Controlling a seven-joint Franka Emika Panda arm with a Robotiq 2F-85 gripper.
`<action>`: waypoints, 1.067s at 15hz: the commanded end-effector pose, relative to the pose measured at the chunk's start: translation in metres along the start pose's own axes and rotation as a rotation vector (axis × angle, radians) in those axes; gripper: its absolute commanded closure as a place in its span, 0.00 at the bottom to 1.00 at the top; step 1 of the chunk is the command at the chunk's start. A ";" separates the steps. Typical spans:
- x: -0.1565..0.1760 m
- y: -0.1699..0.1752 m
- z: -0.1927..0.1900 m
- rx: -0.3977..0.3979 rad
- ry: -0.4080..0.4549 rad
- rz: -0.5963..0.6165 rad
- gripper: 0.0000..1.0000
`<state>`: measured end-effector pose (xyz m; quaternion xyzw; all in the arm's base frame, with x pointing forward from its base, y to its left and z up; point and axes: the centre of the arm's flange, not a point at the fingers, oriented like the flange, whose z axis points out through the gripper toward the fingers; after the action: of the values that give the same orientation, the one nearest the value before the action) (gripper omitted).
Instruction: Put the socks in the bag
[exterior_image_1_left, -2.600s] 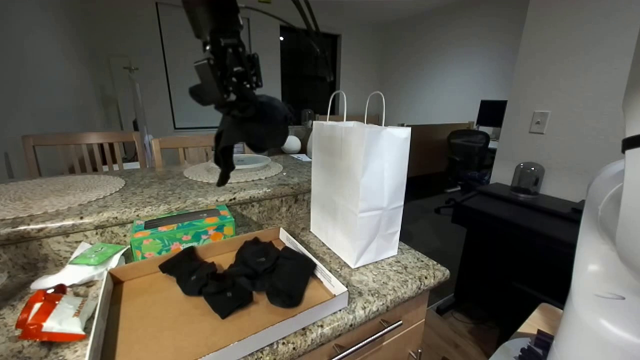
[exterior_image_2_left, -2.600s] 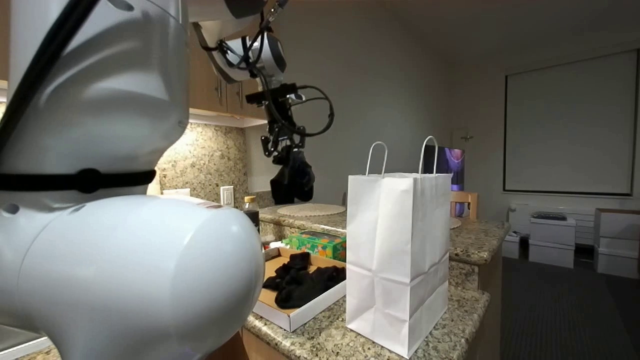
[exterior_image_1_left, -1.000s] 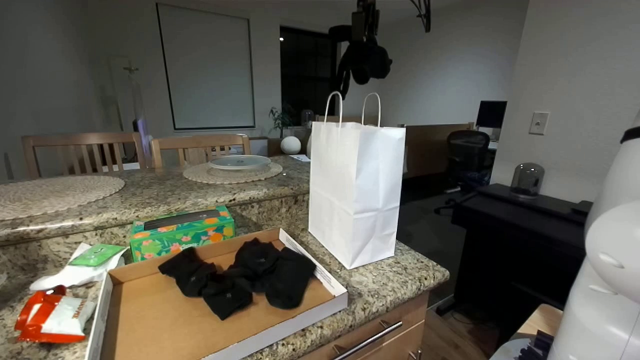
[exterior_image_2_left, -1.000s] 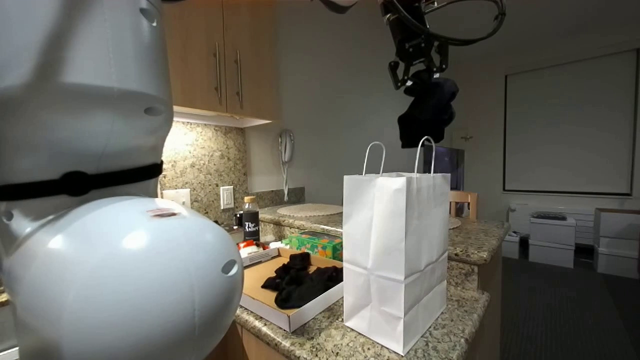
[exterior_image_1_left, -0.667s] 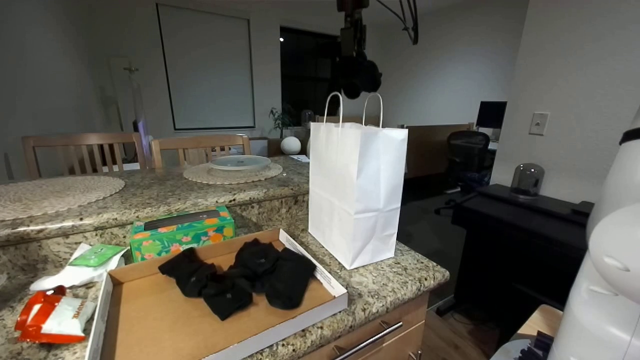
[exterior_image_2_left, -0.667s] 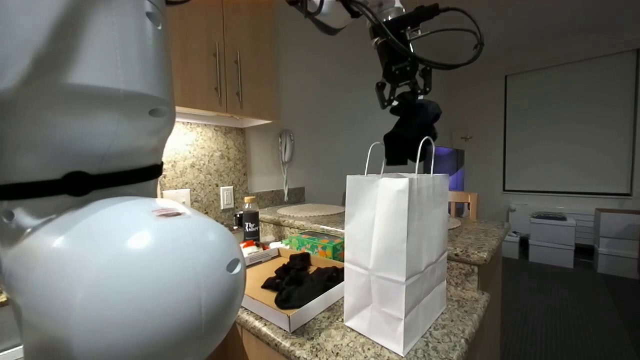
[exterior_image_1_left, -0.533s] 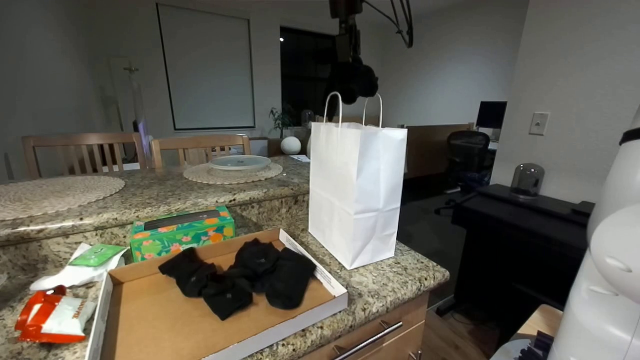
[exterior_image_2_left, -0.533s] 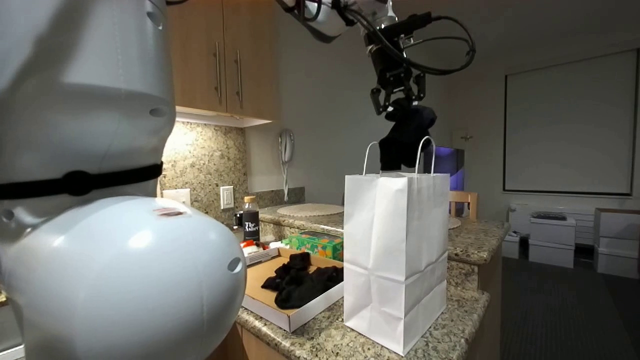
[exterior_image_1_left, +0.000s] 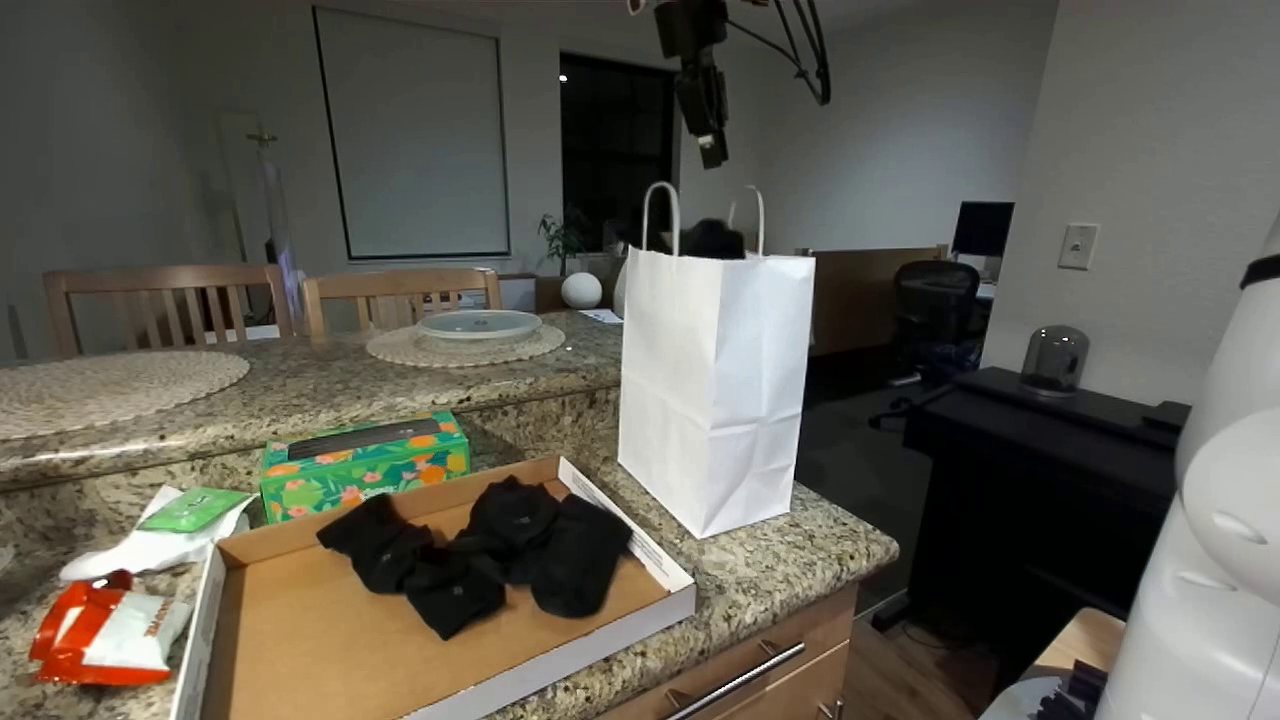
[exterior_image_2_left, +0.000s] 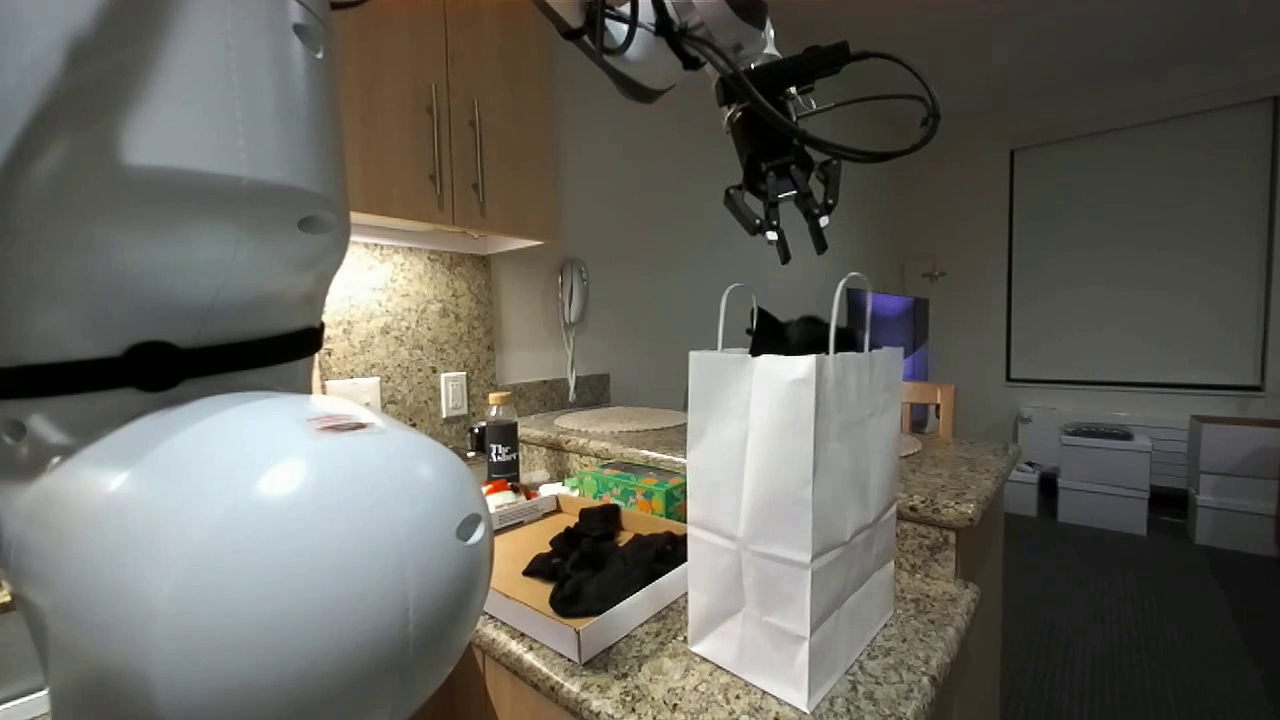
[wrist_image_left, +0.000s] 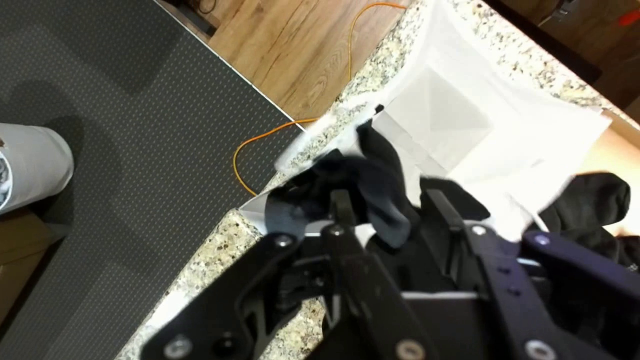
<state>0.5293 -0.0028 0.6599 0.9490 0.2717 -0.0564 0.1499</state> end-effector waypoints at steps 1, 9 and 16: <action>-0.007 -0.011 -0.009 -0.005 -0.009 0.007 0.27; 0.033 -0.090 -0.059 -0.069 0.067 -0.138 0.00; 0.130 -0.235 -0.024 -0.070 0.040 -0.381 0.00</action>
<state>0.4930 0.2195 0.6560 0.8831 0.4403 -0.0169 0.1608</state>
